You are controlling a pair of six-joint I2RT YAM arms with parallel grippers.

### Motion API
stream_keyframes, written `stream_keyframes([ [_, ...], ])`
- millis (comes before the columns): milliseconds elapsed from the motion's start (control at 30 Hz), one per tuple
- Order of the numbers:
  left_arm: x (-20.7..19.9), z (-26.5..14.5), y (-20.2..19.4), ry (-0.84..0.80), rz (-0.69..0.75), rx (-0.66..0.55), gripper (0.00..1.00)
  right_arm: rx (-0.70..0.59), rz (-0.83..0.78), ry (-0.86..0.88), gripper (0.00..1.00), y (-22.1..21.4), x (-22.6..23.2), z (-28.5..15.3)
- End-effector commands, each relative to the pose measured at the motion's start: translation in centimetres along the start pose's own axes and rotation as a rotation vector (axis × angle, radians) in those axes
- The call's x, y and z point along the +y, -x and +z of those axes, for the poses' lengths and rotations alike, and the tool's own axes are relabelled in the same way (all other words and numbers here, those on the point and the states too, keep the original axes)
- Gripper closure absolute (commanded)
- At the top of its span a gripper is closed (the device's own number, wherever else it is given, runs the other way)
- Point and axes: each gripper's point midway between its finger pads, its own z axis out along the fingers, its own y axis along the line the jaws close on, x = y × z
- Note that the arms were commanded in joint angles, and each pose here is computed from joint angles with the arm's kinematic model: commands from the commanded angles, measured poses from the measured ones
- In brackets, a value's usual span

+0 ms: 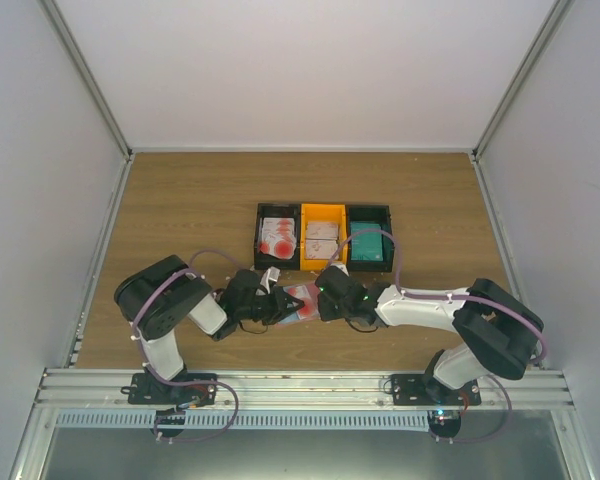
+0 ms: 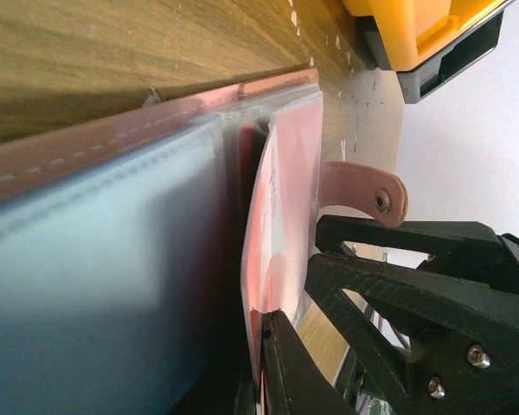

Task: Put the credit cards into the card holder
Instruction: Insert the credit card into the card holder.

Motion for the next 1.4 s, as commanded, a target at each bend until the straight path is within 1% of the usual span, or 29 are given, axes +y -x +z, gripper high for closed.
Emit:
stream_keyframes([
  [0,3.6,-0.6,-0.5,0.167,-0.025,-0.034,0.96,0.121,-0.016,0.005,0.69,-3.5,-0.5,0.5],
  [200,3.7,-0.9,0.0,0.186,-0.024,-0.064,1.0,0.12,-0.019,0.022,0.69,-3.5,-0.2,0.5],
  [300,4.2,-1.5,0.0,0.188,-0.053,-0.095,1.0,0.125,-0.019,0.019,0.69,-3.6,-0.2,0.5],
  [433,4.3,-1.5,0.0,0.194,-0.055,-0.091,1.0,0.123,-0.016,0.019,0.69,-3.6,-0.2,0.5],
  [500,4.5,-1.9,0.0,0.194,-0.071,-0.114,1.0,0.123,-0.014,0.018,0.69,-3.5,-0.2,0.5],
  [600,4.2,-1.8,-0.1,0.183,-0.049,-0.1,1.0,0.119,-0.01,0.02,0.68,-3.4,-0.1,0.5],
  [667,3.5,-1.4,-0.3,0.157,-0.031,-0.076,1.0,0.119,-0.01,0.023,0.66,-3.4,-0.1,0.5],
  [767,3.1,-1.1,-0.8,0.131,-0.017,-0.048,1.0,0.11,-0.005,0.043,0.57,-3.2,0.3,0.2],
  [933,2.7,-0.9,-1.5,0.097,-0.009,-0.011,1.0,0.066,0.014,0.103,0.47,-2.2,1.2,-1.0],
  [1233,1.1,-0.2,-2.1,0.045,0.034,0.062,1.0,0.073,0.026,0.115,0.43,-2.4,1.4,-1.0],
  [1367,1.5,-0.1,-2.3,0.065,-0.001,0.072,1.0,0.065,0.036,0.103,0.43,-2.3,1.2,-1.0],
])
